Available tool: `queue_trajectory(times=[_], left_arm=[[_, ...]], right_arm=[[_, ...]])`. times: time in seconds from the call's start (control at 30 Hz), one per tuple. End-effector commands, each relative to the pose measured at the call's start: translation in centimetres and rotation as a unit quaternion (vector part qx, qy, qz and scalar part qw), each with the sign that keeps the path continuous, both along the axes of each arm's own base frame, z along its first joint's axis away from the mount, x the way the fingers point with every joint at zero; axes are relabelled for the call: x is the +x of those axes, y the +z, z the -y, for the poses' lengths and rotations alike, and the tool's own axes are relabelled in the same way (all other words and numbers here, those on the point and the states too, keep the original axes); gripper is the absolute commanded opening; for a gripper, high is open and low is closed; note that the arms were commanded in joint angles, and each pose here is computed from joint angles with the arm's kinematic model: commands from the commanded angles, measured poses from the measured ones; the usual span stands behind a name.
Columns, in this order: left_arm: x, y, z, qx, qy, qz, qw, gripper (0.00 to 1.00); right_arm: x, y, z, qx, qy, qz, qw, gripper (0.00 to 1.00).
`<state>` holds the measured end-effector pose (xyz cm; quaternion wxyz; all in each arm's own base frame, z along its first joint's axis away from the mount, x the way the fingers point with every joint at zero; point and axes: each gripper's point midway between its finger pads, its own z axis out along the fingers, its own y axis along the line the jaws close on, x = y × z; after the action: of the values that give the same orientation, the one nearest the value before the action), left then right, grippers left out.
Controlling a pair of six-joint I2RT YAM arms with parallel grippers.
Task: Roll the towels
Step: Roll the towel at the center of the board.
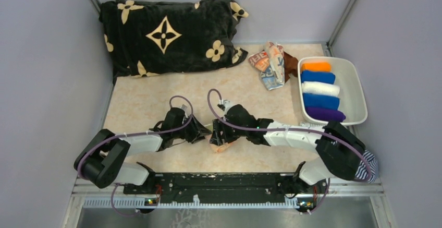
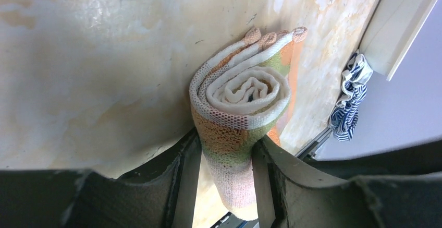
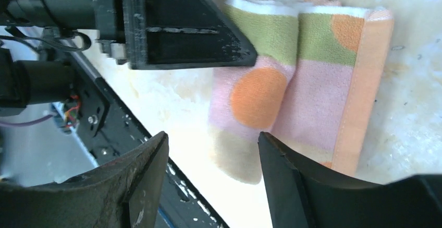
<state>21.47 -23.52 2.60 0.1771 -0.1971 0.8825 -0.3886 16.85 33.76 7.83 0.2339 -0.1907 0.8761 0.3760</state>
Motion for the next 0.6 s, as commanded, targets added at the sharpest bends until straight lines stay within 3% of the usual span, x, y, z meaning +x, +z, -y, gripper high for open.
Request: queue_trajectory(times=[0.0,0.2,0.57], left_arm=[[-1.1,-3.3,-1.9,0.07,0.007,-0.031,0.997,0.48],[-1.2,-3.3,-1.7,0.073,0.01,-0.031,0.997,0.48],[-1.4,-3.5,-2.0,0.081,0.017,-0.033,0.996,0.49]], right_arm=[[1.0,1.7,2.2,-0.137,-0.035,0.117,0.983,0.64],[0.7,1.9,1.0,-0.233,-0.059,0.187,0.953,0.63],[-0.5,-3.6,0.0,-0.329,-0.043,0.19,0.924,0.59]])
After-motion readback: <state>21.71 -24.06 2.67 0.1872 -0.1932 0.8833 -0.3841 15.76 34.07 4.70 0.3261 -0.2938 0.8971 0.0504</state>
